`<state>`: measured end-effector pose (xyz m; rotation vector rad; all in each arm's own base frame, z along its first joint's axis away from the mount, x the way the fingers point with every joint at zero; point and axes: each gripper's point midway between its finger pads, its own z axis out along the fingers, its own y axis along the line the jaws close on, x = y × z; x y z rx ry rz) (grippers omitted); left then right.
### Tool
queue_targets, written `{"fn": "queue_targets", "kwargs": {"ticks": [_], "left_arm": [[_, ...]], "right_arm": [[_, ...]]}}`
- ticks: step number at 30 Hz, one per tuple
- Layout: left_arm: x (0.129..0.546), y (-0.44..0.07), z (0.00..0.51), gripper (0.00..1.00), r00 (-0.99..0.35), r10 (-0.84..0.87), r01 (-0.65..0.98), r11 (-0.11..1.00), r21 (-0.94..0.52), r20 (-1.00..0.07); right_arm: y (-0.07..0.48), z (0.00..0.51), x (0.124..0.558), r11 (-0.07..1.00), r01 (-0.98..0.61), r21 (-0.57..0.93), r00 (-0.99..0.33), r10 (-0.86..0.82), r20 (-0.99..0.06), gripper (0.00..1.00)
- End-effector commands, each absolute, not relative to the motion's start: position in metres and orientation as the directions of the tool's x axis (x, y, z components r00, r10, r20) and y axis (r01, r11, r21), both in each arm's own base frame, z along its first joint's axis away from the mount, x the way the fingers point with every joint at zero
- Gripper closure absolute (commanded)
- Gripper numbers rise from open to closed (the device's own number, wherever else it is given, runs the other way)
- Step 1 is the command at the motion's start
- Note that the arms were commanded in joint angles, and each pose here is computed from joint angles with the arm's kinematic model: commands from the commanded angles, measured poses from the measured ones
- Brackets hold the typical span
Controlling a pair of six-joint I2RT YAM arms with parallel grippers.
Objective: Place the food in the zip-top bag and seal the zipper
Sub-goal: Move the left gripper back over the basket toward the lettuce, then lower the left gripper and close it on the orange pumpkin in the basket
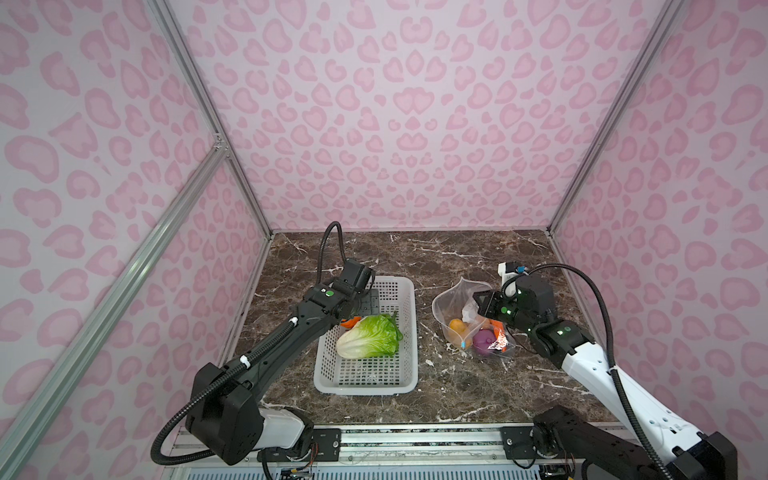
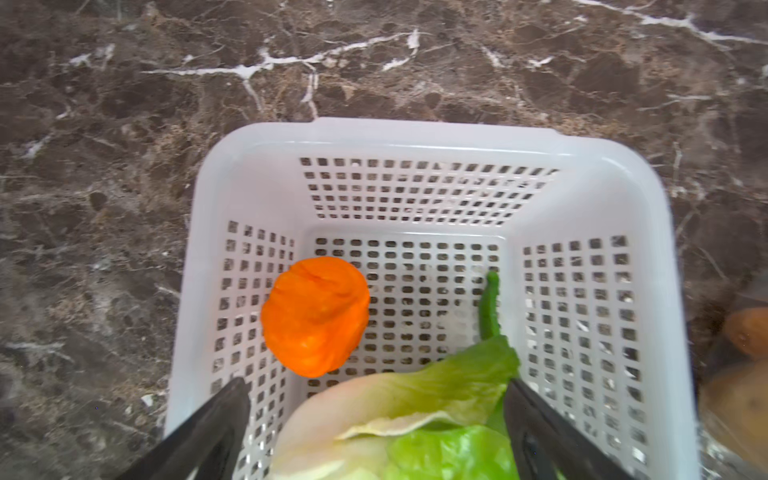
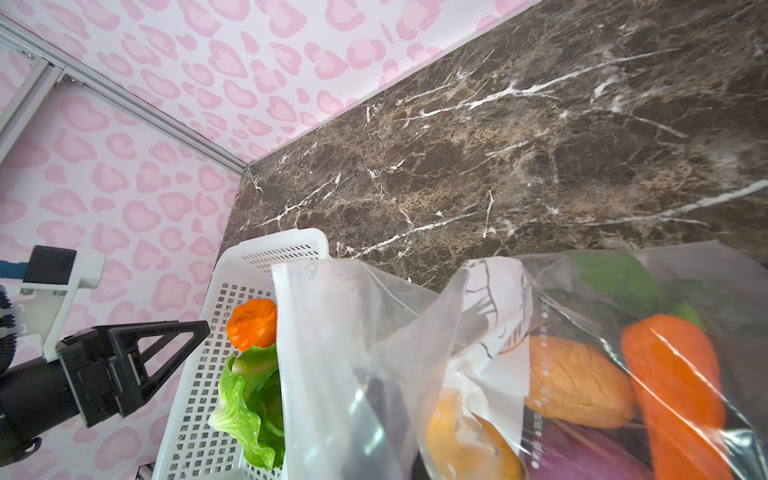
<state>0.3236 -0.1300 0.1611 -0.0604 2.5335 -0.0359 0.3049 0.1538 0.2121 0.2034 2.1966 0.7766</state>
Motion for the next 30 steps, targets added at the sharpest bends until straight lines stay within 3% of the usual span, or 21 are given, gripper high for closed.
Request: {"fn": "queue_targets", "kwargs": {"ticks": [1,8,16,30], "left_arm": [[0.329,-0.111,0.151,0.04,-0.821,-0.067,-0.09,0.996,0.012,-0.567],[0.337,-0.102,0.122,0.0,-0.852,-0.096,-0.126,0.992,0.025,-0.514],[0.345,-0.111,0.1,0.06,-0.874,-0.116,-0.126,0.992,-0.011,-0.473],[0.347,-0.132,0.06,0.07,-0.915,-0.143,-0.122,0.989,-0.079,-0.376]], "right_arm": [[0.157,0.219,0.308,0.794,-0.118,0.596,-0.671,0.378,-0.637,1.0],[0.155,0.218,0.308,0.797,-0.111,0.593,-0.669,0.381,-0.638,1.0],[0.153,0.218,0.309,0.805,-0.11,0.582,-0.668,0.374,-0.643,1.0],[0.149,0.214,0.307,0.819,-0.096,0.566,-0.668,0.368,-0.647,1.0]]}}
